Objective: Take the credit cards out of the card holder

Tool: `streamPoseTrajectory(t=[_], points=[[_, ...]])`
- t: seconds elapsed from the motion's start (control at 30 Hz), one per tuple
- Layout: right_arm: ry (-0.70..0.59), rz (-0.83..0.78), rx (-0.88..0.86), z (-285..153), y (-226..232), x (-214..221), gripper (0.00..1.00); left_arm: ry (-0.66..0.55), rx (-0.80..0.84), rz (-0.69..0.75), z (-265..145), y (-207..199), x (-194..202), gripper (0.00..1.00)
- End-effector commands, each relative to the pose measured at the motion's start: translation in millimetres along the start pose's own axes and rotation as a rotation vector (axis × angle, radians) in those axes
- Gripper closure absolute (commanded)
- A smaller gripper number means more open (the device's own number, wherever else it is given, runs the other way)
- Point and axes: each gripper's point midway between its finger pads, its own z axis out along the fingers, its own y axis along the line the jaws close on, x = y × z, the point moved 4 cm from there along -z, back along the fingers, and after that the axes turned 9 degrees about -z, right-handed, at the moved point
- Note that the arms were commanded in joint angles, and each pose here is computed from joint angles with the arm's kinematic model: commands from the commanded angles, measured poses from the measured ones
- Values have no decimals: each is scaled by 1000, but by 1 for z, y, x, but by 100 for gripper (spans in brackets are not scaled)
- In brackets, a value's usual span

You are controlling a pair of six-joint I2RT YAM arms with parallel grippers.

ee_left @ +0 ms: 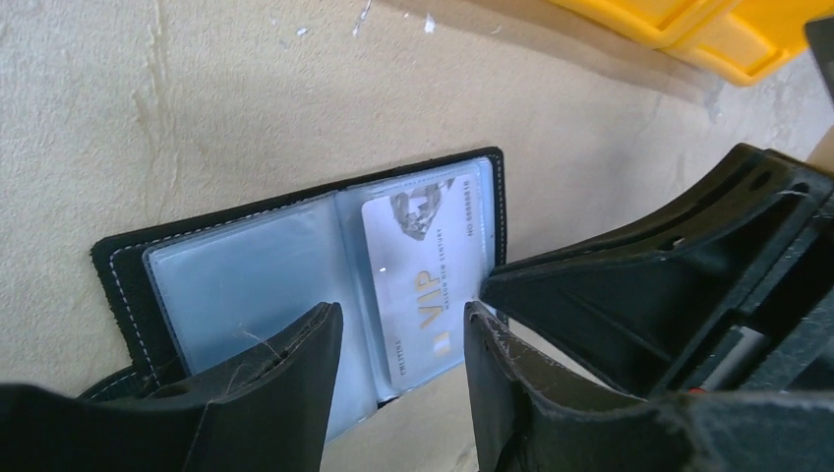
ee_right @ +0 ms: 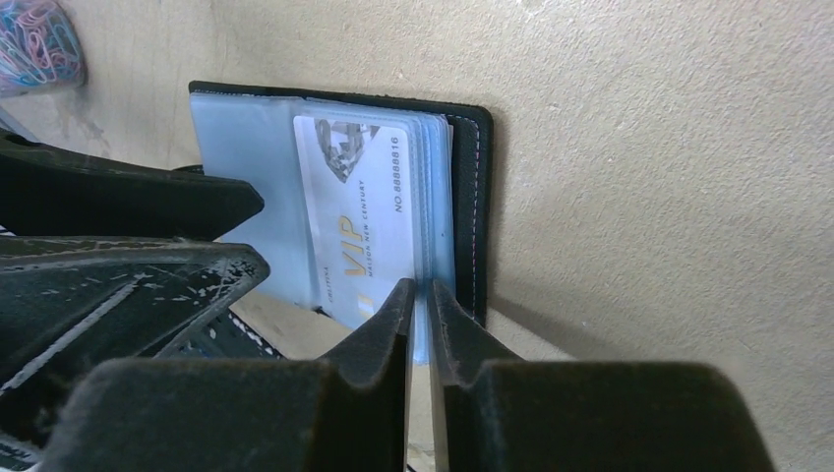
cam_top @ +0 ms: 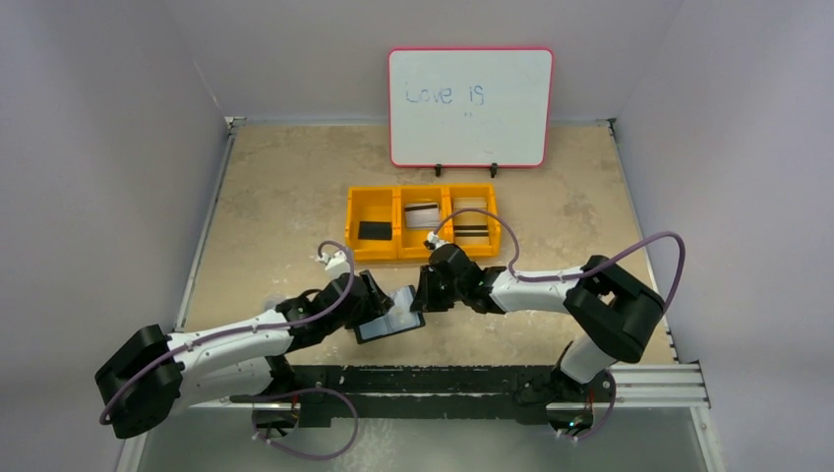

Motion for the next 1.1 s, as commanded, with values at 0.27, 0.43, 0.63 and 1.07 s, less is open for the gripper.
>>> streamPoseTrajectory(t=[0.27, 0.43, 0.63, 1.07], points=[[45, -26, -9, 5, 0, 3, 92, 72, 62, -59, 8, 5, 18, 52], [51, -29, -9, 5, 0, 4, 93, 51, 103, -76, 8, -4, 14, 54], [53, -26, -17, 6, 1, 4, 93, 41, 84, -110, 10, 6, 15, 57], [75, -23, -26, 11, 0, 8, 95, 25, 118, -164, 14, 32, 23, 70]])
